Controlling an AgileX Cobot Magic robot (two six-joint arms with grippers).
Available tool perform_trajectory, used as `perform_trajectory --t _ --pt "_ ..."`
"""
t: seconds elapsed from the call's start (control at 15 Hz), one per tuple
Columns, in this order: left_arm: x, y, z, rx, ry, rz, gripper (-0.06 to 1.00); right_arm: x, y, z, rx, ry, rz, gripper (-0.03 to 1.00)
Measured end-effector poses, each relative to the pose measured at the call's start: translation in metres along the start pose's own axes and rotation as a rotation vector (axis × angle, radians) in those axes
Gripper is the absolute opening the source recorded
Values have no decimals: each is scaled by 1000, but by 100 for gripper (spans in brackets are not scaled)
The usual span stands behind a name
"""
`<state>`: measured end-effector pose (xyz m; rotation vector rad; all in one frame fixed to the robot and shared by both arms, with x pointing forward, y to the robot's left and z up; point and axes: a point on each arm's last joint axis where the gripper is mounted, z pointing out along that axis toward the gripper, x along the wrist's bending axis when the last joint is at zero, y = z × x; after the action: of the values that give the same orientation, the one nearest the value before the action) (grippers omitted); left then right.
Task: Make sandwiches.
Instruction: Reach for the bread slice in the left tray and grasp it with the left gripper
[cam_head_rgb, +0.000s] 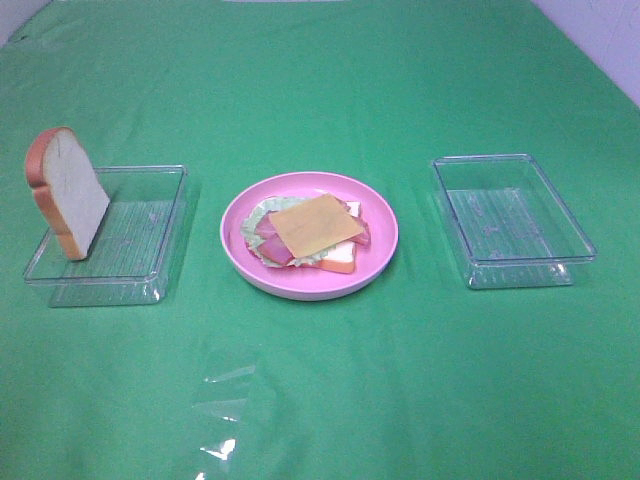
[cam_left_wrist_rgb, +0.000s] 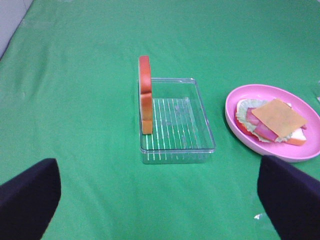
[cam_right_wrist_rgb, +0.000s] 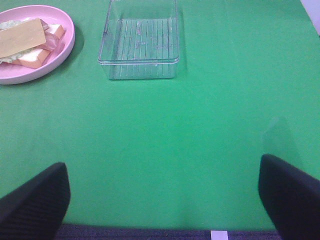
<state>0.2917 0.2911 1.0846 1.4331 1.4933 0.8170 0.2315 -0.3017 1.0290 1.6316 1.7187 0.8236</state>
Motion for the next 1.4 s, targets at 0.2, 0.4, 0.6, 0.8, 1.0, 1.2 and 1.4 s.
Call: perform_trajectory --t 0.2,0.4,0.6,0.8,1.0,1.2,1.4 --pt "5 13 52 175 29 -18 99 0 0 0 0 0 0 98" --pt "9 38 115 374 48 -13 99 0 0 0 0 0 0 98" --pt "13 63 179 511 57 -24 99 0 0 0 0 0 0 98" --pt "15 80 220 548 58 -27 99 0 0 0 0 0 0 98" --pt "21 89 287 604 62 -32 99 0 0 0 0 0 0 98" --pt "26 83 324 641 62 -44 98 0 0 0 0 0 0 98" --pt "30 68 356 689 58 -72 98 0 0 0 0 0 0 98"
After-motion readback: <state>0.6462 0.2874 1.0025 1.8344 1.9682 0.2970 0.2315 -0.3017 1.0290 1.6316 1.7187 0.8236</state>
